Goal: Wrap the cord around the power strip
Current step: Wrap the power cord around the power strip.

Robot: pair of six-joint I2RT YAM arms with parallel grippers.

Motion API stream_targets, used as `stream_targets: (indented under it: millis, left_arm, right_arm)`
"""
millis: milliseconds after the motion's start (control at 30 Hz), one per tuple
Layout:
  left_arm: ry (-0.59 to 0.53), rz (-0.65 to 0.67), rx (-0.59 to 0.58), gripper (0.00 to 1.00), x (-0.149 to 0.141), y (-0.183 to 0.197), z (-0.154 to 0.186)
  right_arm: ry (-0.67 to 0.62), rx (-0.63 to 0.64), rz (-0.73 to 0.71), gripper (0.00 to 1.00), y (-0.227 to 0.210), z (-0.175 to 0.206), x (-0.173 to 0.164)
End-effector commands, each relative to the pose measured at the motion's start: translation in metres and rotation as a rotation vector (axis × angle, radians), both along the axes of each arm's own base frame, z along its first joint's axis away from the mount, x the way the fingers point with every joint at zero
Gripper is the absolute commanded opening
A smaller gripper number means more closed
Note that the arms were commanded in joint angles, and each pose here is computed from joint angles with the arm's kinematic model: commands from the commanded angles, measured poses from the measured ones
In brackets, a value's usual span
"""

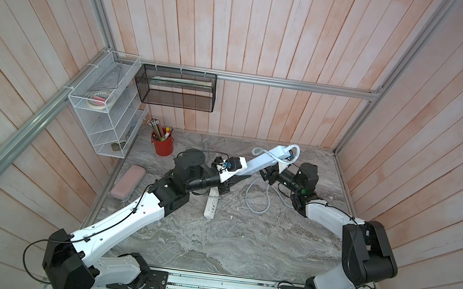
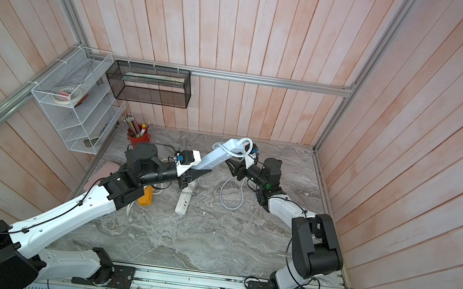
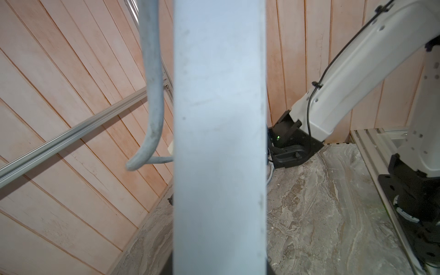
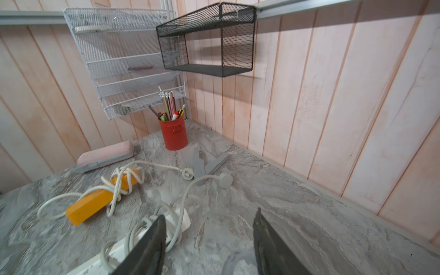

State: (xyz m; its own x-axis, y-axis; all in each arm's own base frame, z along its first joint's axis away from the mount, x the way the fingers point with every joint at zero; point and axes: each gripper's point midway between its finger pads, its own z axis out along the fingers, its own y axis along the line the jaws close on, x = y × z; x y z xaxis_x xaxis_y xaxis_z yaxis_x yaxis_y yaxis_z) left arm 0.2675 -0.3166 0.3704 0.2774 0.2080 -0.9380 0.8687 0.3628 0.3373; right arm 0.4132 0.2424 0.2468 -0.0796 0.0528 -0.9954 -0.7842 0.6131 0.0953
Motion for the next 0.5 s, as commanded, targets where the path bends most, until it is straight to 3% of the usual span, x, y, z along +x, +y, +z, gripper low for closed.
stream_targets:
  millis: [0, 233, 467]
  left_arm:
    - [0.018, 0.040, -0.056, 0.00, 0.008, 0.004, 0.023]
    - [0.080, 0.072, -0.088, 0.00, 0.019, 0.010, 0.026]
    - [0.108, 0.082, -0.065, 0.00, 0.025, 0.011, 0.021]
  right_arm:
    - [-0.035, 0.112, -0.155, 0.58, -0.009, 0.011, 0.021]
    - [-0.062, 0.173, -0.221, 0.52, -0.011, 0.010, 0.039]
    - [-0.064, 0.145, -0.155, 0.61, 0.012, 0.008, 0.030]
